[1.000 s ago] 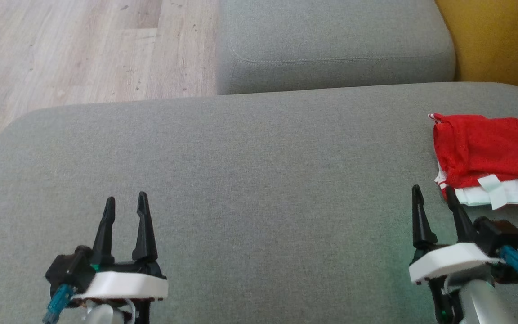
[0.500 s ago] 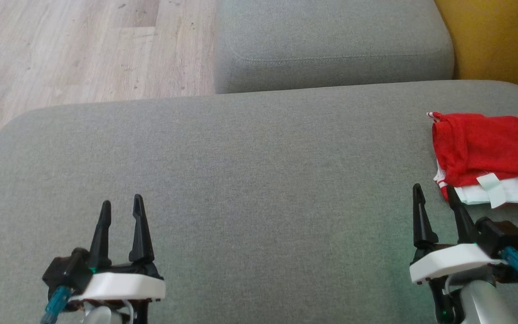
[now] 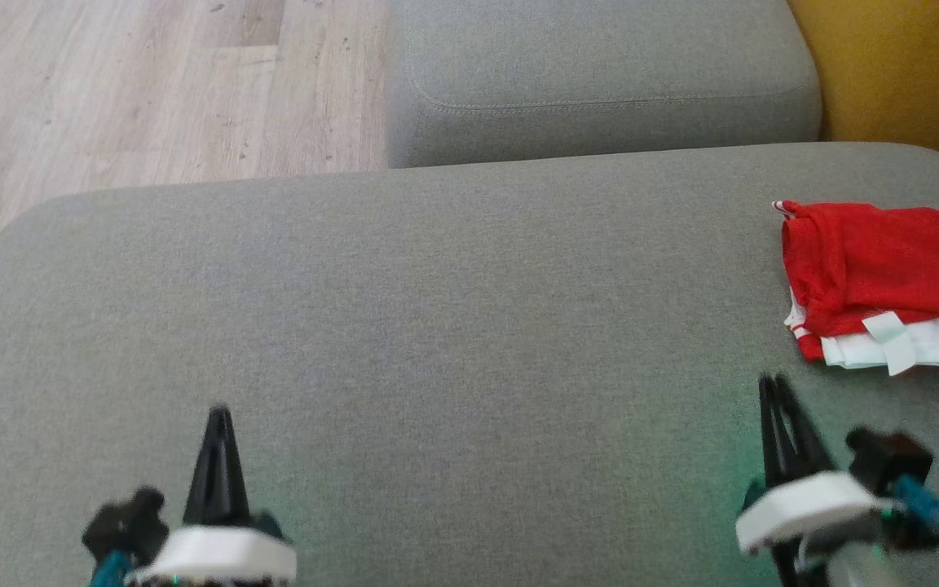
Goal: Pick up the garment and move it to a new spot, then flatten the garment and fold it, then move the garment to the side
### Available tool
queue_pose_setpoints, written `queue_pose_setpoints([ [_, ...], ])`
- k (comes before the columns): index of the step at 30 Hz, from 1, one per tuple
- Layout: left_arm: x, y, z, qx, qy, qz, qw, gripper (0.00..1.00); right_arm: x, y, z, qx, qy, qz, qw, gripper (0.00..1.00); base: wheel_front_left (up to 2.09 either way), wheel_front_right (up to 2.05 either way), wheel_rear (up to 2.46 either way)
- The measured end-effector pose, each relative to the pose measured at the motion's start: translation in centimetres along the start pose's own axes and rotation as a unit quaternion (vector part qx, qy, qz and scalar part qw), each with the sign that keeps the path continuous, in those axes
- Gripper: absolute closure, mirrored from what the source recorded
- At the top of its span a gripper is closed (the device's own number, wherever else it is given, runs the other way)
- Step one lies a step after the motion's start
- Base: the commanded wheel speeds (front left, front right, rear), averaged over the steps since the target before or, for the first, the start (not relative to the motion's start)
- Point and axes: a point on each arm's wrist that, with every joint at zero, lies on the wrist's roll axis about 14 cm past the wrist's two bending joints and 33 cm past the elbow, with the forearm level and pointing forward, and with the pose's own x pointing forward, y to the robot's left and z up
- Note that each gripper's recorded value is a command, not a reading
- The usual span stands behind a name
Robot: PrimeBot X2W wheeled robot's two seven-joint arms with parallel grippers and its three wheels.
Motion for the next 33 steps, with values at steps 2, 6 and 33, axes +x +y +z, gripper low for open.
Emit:
queue_pose_setpoints([
  [2, -1.0, 0.8, -1.8, 0.0, 0.028, 0.013, 1.0, 1.0, -1.1, -0.4, -2.1, 0.003, 0.031, -0.008, 0.999, 1.0, 0.0, 0.0, 0.0],
  [6, -1.9, 1.5, -3.1, -0.017, 0.049, 0.027, 0.998, 1.0, -2.0, -0.9, -3.5, 0.023, 0.053, -0.02, 0.998, 1.0, 0.0, 0.0, 0.0],
  [33, -1.4, 2.3, -2.9, -0.141, 0.055, 0.057, 0.987, 1.0, -1.5, -2.3, -2.5, 0.169, 0.04, -0.061, 0.983, 1.0, 0.0, 0.0, 0.0],
])
